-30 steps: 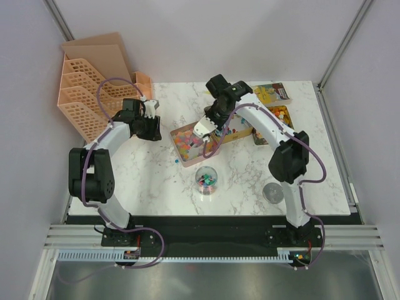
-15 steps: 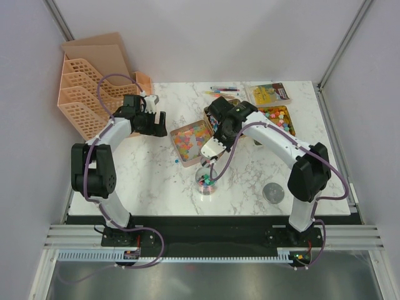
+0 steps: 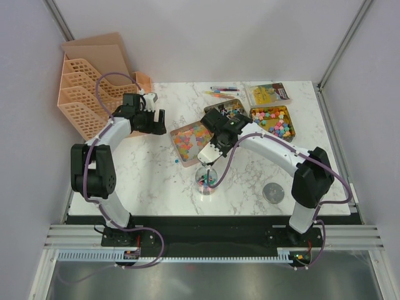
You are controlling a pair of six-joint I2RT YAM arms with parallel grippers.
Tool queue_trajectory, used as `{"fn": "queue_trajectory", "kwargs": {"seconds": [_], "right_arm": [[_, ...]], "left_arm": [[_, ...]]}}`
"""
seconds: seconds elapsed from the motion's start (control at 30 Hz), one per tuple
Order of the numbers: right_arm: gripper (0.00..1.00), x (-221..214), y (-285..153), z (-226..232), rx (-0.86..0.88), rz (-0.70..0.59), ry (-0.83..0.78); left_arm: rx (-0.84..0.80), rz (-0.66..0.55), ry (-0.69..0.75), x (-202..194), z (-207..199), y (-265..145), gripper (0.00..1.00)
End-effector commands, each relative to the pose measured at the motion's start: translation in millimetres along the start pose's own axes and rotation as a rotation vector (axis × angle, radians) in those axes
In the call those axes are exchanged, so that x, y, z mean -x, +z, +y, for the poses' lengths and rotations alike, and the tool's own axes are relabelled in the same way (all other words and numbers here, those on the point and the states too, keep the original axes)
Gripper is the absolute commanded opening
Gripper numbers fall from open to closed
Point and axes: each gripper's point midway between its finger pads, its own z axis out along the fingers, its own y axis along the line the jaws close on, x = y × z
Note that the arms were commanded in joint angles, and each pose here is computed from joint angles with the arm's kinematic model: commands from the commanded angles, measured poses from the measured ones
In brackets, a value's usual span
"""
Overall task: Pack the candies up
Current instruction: Place the fake candies in the packing bottle.
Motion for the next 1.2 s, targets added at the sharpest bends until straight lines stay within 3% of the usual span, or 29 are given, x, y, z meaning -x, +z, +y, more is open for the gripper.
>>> {"fn": "queue_trajectory", "kwargs": {"seconds": [0.0, 0.33, 0.5, 0.67, 0.83, 1.17], "right_arm": [[0.0, -12, -24, -12, -0.09, 0.102, 0.038], [0.0, -4, -42, 5, -0.095, 0.181, -0.03], [0.0, -9, -45, 10, -0.103, 0.283, -0.029], [0.0, -13, -47, 10, -0.112, 0.382, -0.032], [0.0, -10, -55, 10, -0.128, 0.41, -0.041], [0.0, -1, -72, 14, -0.157, 0.416, -0.036]], "left_arm": [[0.053, -0.109, 0.018, 29, 5, -16, 1.0], [0.069, -0.116, -0.009, 29, 7, -16, 1.0], [0.086, -0.146, -0.009, 35, 8, -24, 1.0], [0.239, -0.152, 0.013, 37, 29, -26, 1.0], [0.32, -0.165, 0.045, 47, 36, -33, 1.0], [0.264, -0.179, 0.018, 55, 22, -31, 1.0]]}}
